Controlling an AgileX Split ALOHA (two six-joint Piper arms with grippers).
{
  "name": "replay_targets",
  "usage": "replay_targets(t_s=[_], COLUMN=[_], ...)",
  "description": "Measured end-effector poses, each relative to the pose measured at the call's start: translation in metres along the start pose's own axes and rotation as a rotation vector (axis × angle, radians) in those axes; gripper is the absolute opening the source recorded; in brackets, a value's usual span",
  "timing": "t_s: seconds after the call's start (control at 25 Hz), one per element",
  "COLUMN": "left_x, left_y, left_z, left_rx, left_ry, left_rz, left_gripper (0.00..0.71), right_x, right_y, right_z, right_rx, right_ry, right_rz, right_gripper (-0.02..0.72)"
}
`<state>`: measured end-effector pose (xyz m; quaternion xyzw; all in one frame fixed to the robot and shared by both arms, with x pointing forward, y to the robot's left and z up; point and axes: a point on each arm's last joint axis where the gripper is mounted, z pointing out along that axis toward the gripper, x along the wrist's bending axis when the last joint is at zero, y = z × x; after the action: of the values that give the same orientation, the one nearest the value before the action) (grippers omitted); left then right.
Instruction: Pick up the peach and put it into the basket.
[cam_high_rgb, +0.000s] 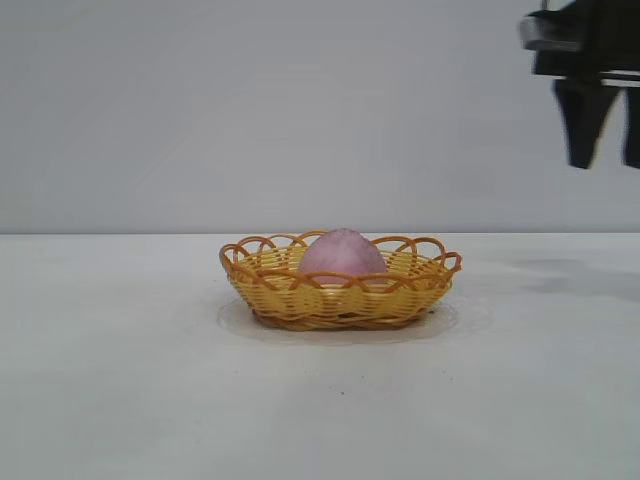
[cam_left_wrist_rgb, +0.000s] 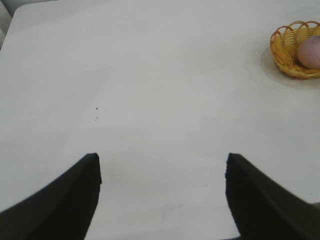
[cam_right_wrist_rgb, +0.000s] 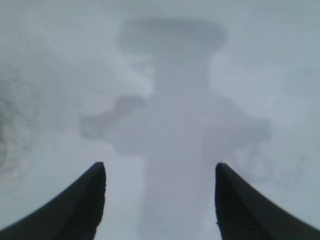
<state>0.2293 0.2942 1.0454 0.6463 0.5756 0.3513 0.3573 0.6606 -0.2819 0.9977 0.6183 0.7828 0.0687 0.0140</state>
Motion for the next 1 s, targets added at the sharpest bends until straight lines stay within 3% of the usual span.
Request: replay_targets(t_s=[0.32,0.68,1.0], left_x=[0.0,0.0,0.0], left_y=[0.0,0.0,0.0], left_z=[0.0,0.0,0.0], left_rx=[0.0,0.0,0.0], left_ry=[0.0,0.0,0.0], left_rz=[0.0,0.0,0.0], left_gripper=[0.515,0.515,0.515], right_x=[-0.043,-0.02,0.017], right_y=[-0.019,-0.068,-0.153], right_z=[-0.014,-0.068,-0.137], right_rx=[-0.019,-0.077,-0.231], right_ry=[0.052,0.035,-0.011], right_rz=[0.15,0.143,0.119], right_gripper=[0.406,0.406,0.406])
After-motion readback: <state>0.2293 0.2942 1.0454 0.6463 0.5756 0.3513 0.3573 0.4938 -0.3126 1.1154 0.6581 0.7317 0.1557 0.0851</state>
